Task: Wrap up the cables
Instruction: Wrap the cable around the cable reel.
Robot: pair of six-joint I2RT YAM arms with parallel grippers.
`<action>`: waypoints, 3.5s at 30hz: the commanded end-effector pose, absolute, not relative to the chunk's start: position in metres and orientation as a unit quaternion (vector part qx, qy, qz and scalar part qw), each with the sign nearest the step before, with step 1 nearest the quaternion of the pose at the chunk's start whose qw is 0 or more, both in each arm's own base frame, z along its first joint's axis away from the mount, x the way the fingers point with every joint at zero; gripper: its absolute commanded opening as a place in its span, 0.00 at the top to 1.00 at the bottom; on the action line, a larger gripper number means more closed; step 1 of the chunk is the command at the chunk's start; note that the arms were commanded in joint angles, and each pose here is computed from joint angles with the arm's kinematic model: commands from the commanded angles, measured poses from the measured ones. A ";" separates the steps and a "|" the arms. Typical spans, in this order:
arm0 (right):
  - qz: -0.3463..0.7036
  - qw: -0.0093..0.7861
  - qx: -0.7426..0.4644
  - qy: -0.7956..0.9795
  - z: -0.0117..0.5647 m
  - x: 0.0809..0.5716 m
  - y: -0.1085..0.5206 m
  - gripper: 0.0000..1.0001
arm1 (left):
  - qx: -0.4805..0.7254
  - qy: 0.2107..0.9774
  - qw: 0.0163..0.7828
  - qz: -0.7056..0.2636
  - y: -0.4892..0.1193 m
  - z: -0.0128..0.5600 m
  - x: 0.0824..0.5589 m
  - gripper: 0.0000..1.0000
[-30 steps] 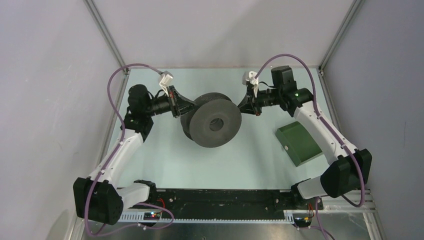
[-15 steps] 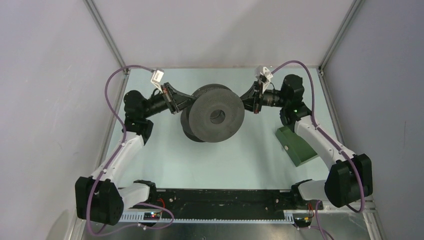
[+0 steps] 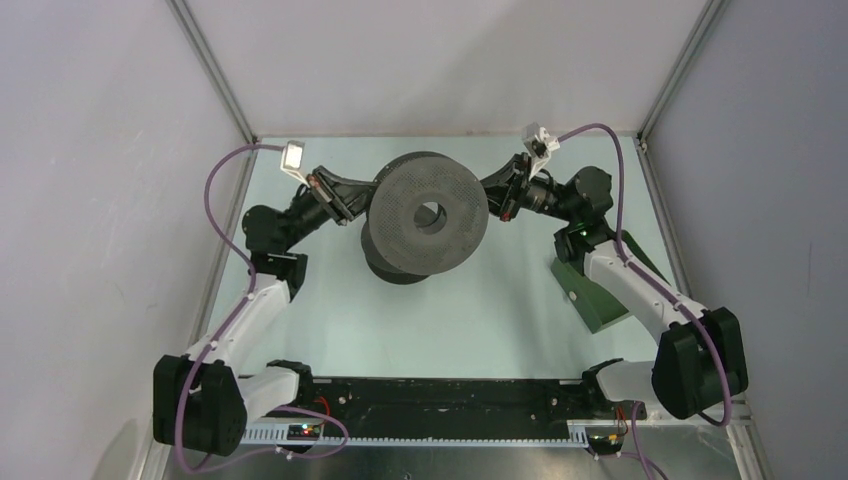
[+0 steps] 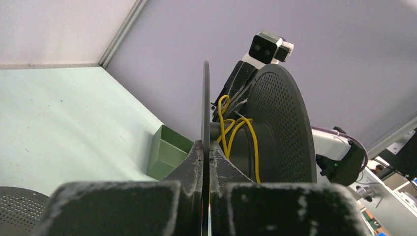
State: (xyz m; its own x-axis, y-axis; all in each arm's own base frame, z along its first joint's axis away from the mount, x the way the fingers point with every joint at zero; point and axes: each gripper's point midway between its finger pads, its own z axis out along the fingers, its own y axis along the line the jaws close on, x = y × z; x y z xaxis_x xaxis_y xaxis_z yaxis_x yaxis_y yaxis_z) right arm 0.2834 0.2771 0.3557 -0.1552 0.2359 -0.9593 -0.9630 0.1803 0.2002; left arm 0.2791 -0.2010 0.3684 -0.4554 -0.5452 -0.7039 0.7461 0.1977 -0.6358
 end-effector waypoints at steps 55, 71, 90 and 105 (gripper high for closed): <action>0.494 0.550 -0.201 0.643 0.330 0.314 0.230 0.73 | 0.048 0.509 0.565 -0.648 -0.178 0.401 0.274 1.00; 0.427 0.579 -0.414 0.558 0.286 0.271 0.224 0.44 | 0.108 0.507 0.550 -0.655 -0.182 0.415 0.253 1.00; 0.511 0.527 -0.442 0.515 0.263 0.275 0.256 0.36 | 0.181 0.493 0.530 -0.666 -0.190 0.439 0.228 1.00; 0.599 0.469 -0.342 0.551 0.230 0.295 0.287 0.37 | 0.174 0.488 0.534 -0.668 -0.189 0.440 0.226 1.00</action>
State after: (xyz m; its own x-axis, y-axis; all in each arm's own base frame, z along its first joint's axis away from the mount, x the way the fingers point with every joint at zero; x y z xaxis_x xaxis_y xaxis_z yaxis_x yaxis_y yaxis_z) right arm 0.2821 0.2894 0.2165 -0.3377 0.0946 -0.9365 -0.9386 0.0406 0.3425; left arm 0.2363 -0.1953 0.4094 -0.4479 -0.4844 -0.7515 0.8422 0.0534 -0.5365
